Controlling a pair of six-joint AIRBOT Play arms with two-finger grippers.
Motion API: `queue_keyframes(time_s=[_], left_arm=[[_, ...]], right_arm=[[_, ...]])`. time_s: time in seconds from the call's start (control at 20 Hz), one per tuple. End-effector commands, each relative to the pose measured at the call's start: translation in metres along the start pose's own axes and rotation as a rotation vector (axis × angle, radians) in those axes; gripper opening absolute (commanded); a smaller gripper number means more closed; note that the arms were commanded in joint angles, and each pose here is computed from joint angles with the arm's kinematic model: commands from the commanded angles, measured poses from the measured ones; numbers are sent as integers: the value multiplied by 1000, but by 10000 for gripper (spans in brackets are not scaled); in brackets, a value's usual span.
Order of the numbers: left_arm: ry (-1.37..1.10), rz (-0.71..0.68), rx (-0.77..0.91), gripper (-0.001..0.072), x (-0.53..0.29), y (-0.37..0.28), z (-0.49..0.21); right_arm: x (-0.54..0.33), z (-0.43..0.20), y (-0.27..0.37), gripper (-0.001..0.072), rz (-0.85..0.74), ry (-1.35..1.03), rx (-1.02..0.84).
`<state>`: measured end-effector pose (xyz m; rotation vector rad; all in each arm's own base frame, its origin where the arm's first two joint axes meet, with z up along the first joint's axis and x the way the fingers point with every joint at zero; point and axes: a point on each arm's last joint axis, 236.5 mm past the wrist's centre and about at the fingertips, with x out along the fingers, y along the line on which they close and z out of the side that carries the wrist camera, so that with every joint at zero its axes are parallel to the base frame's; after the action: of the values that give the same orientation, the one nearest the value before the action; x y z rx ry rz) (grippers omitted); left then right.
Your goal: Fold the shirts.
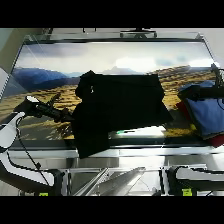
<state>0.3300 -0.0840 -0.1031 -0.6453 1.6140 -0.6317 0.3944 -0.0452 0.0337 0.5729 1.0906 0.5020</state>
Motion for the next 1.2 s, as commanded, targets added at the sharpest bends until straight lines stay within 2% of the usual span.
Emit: queue_keyframes(time_s=[0.0,0.3,0.55,1.0,1.05,1.1,1.15], left_arm=[[-10,-71,24,25,-9,-23,10],[26,-105,24,26,-10,-31,1],[27,-106,23,26,-10,-31,1],[20,-119,28,26,-13,-36,2],[16,-118,32,26,-14,-38,2],[12,-115,37,26,-15,-39,2],[5,-112,43,26,-18,-41,2]], right_arm=[[12,-31,-32,393,-69,121,64],[48,-85,-71,383,-58,288,166],[65,-101,-90,382,-56,332,213],[108,-125,-68,352,-9,465,178],[108,-126,-65,264,-1,474,175],[109,-126,-61,103,9,479,176],[109,-125,-58,81,19,474,182]])
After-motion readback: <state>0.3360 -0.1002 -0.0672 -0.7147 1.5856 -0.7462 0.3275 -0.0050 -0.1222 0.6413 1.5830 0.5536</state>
